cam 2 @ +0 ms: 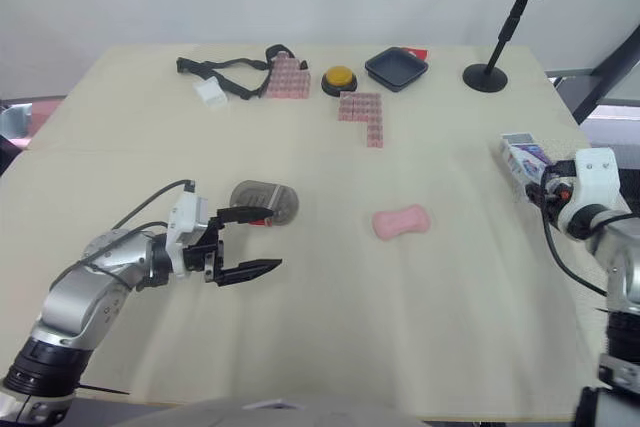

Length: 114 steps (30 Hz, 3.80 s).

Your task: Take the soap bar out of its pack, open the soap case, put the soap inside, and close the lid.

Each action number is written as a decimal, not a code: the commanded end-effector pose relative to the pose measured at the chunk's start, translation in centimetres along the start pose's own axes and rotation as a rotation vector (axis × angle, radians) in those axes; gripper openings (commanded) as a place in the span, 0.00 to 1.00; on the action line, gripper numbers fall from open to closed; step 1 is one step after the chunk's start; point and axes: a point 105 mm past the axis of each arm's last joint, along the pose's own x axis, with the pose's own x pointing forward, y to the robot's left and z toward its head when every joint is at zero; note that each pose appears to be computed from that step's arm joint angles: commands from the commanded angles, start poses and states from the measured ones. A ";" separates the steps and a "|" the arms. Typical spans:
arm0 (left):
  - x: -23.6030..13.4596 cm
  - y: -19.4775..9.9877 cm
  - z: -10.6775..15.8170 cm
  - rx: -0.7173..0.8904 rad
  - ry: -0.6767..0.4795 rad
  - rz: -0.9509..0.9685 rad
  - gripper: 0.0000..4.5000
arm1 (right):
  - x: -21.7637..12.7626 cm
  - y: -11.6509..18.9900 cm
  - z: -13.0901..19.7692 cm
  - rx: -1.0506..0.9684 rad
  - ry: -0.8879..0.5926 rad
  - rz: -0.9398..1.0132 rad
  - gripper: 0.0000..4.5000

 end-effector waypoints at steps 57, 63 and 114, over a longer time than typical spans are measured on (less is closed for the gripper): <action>-1.5 7.4 0.7 0.296 0.222 -0.117 1.00 | -9.8 7.5 -3.0 -0.596 -0.229 1.138 1.00; -1.0 9.5 0.4 0.315 0.312 -0.165 1.00 | -9.4 7.6 -3.1 -0.578 -0.252 1.121 1.00; 0.1 9.6 -2.5 0.334 0.388 -0.246 1.00 | -10.2 8.2 -4.0 -0.507 -0.226 1.172 1.00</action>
